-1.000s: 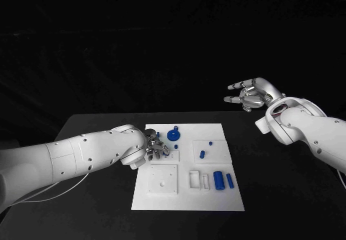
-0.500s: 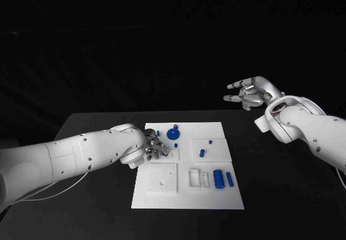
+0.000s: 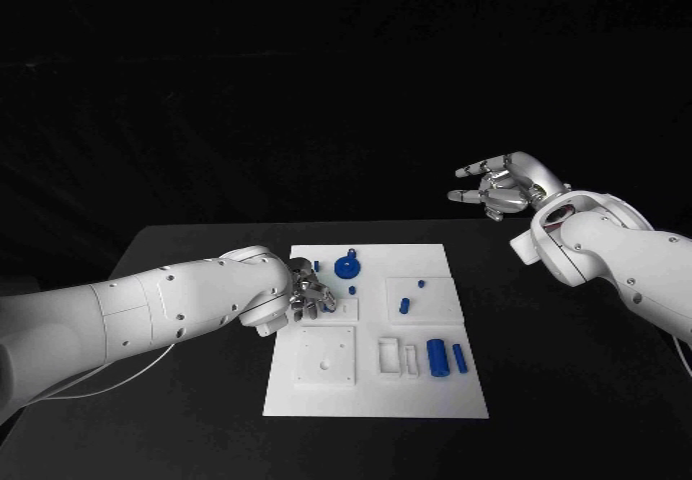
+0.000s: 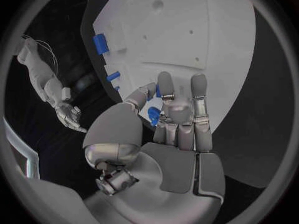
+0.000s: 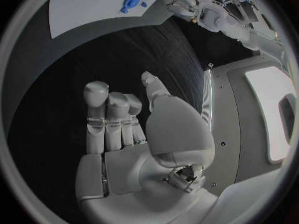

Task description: Assemble the parts on the task board

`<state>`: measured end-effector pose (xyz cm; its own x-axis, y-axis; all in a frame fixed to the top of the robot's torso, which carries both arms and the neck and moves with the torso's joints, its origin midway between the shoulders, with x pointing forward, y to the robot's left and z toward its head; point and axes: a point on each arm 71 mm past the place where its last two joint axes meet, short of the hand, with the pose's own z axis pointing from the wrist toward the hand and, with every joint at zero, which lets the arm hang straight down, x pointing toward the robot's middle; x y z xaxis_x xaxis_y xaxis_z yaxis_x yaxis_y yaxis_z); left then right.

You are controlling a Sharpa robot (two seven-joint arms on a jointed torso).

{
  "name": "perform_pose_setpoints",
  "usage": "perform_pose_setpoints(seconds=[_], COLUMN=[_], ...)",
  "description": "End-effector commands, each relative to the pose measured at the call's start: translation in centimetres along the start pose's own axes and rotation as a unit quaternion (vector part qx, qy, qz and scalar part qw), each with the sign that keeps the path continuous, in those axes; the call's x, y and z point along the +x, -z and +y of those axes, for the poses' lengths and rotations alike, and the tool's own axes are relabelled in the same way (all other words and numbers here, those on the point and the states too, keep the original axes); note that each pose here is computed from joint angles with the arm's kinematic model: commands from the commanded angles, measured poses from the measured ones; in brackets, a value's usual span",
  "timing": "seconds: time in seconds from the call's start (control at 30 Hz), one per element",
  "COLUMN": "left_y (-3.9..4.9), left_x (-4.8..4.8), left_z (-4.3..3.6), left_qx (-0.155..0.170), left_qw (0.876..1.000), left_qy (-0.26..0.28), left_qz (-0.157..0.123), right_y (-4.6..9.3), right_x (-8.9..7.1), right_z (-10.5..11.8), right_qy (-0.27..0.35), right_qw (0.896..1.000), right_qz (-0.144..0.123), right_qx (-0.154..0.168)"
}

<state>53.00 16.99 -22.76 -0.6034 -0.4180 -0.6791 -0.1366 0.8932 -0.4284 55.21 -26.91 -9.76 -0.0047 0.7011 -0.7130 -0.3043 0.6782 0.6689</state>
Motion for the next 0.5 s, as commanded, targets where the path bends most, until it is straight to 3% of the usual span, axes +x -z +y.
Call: perform_pose_setpoints(seconds=[0.03, 0.5], left_y=[-0.06, -0.17], left_x=[0.34, 0.17], left_z=[0.13, 0.30], left_qx=[-0.005, -0.008], left_qw=[1.000, 1.000], left_qy=[-0.009, -0.009], left_qz=[0.014, 0.013], right_y=[-0.04, -0.09], right_x=[0.10, 0.17], right_z=[0.10, 0.04], right_qy=[0.003, 0.003], right_qw=[1.000, 1.000], right_qz=[0.005, 0.007], right_qx=[-0.004, -0.003])
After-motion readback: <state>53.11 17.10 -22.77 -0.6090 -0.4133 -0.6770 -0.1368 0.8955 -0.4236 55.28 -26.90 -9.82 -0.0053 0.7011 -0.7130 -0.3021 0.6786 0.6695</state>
